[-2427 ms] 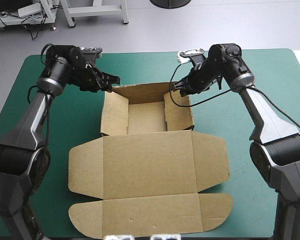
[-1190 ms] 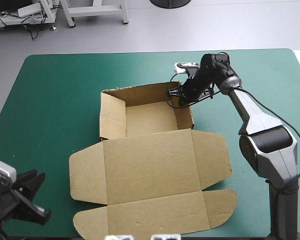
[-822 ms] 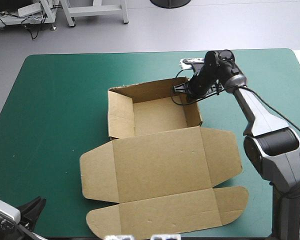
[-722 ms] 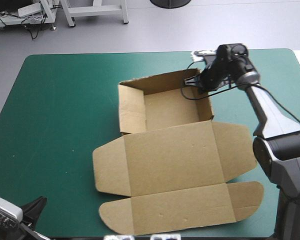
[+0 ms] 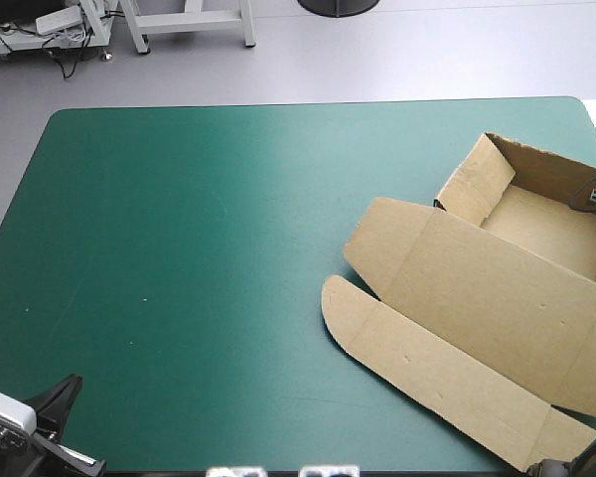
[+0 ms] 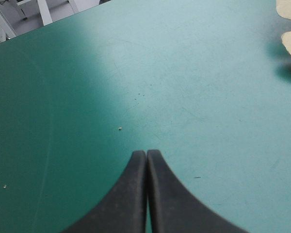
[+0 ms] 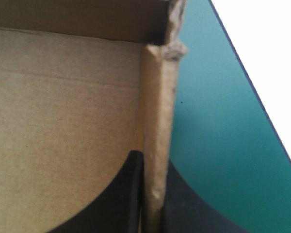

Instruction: Fold the box

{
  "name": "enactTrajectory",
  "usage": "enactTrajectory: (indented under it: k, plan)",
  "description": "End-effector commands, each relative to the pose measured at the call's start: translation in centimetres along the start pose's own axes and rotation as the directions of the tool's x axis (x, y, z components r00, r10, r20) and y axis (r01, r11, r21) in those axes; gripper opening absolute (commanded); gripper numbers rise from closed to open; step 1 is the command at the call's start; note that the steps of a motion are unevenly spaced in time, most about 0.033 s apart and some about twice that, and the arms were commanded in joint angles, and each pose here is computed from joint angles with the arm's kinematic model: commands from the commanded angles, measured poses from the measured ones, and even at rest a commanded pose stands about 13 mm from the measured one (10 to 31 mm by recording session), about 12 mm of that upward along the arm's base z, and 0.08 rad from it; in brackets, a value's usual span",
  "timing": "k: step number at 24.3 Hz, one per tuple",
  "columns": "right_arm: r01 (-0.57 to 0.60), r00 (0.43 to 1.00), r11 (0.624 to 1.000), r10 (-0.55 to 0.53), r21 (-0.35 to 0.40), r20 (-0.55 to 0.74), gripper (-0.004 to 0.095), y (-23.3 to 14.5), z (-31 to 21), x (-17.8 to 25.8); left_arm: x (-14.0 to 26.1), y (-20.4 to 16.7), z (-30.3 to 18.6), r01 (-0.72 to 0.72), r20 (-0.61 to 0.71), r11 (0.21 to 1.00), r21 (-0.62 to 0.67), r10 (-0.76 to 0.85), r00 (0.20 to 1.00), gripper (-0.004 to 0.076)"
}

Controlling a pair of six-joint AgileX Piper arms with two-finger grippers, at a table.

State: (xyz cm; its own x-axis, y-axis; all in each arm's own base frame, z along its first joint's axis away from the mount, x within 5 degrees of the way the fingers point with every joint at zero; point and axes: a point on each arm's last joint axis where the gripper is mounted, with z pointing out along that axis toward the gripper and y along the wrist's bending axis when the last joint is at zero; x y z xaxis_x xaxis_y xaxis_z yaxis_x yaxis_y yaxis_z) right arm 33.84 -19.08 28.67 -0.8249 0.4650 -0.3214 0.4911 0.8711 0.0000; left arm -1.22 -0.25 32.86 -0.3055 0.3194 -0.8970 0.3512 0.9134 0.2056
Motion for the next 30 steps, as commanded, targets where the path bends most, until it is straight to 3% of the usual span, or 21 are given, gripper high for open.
enactTrajectory:
  k: [1,4,7,10,12,14,20,22,24,26,28,30]
  plan:
    - [0.02,0.997,1.0,-0.019,-0.015,0.073,-0.0003,-0.1,0.3,1.0,-1.2,0.3,-0.2,0.001,0.071,1.0,-0.021,0.001,0.997,-0.001]
    - [0.008,0.995,0.998,-0.002,-0.058,0.1,-0.0003,0.3,1.8,1.5,-1.2,0.3,-0.2,0.001,0.071,1.0,-0.021,0.001,0.997,-0.001]
    - [0.16,0.985,0.985,-0.155,-0.059,0.08,0.0019,0.5,2.7,1.7,-1.2,0.3,-0.2,0.001,0.069,1.0,-0.02,0.001,0.998,-0.001]
    - [0.249,0.968,0.968,-0.248,-0.012,0.041,0.0154,0.5,3.0,1.9,-1.2,0.3,-0.2,0.001,0.069,1.0,-0.02,0.001,0.998,-0.001]
    - [0.256,0.966,0.967,-0.256,0.011,0.04,0.0318,0.4,2.9,1.8,-1.1,0.3,-0.2,0.001,0.067,1.0,-0.02,0.001,0.998,-0.001]
    - [0.238,0.97,0.971,-0.237,-0.015,0.051,0.038,0.7,2.1,1.3,-1.1,0.3,-0.2,0.001,0.067,1.0,-0.02,0.001,0.998,-0.001]
    - [0.224,0.973,0.974,-0.222,-0.024,0.069,0.0379,0.8,-3.0,-0.6,-1.1,0.3,-0.2,0.001,0.066,1.0,-0.019,0.001,0.998,-0.001]
    - [0.229,0.968,0.973,-0.228,0.004,0.101,0.0379,0.6,-7.1,-1.5,-1.1,0.3,-0.2,0.001,0.066,1.0,-0.019,0.001,0.998,-0.001]
    - [0.133,0.96,0.991,-0.133,0.013,0.245,0.0378,0.6,-11.9,-1.8,-1.1,0.4,-0.2,-0.002,0.064,1.0,-0.024,0.004,0.998,-0.001]
    - [0.129,0.923,0.992,-0.122,0.005,0.365,0.0375,0.7,-16.5,-1.0,-1.1,0.4,-0.2,-0.003,0.064,1.0,-0.026,0.005,0.998,-0.001]
    - [0.139,0.882,0.989,-0.099,-0.054,0.46,0.0293,1.3,-20.5,0.9,-1.1,0.4,-0.1,-0.003,0.06,1.0,-0.025,0.005,0.998,-0.001]
    - [0.171,0.845,0.976,-0.076,-0.133,0.529,0.0112,2.1,-23.8,3.7,-0.7,0.3,0.4,-0.003,0.04,1.0,-0.02,0.004,0.999,-0.001]
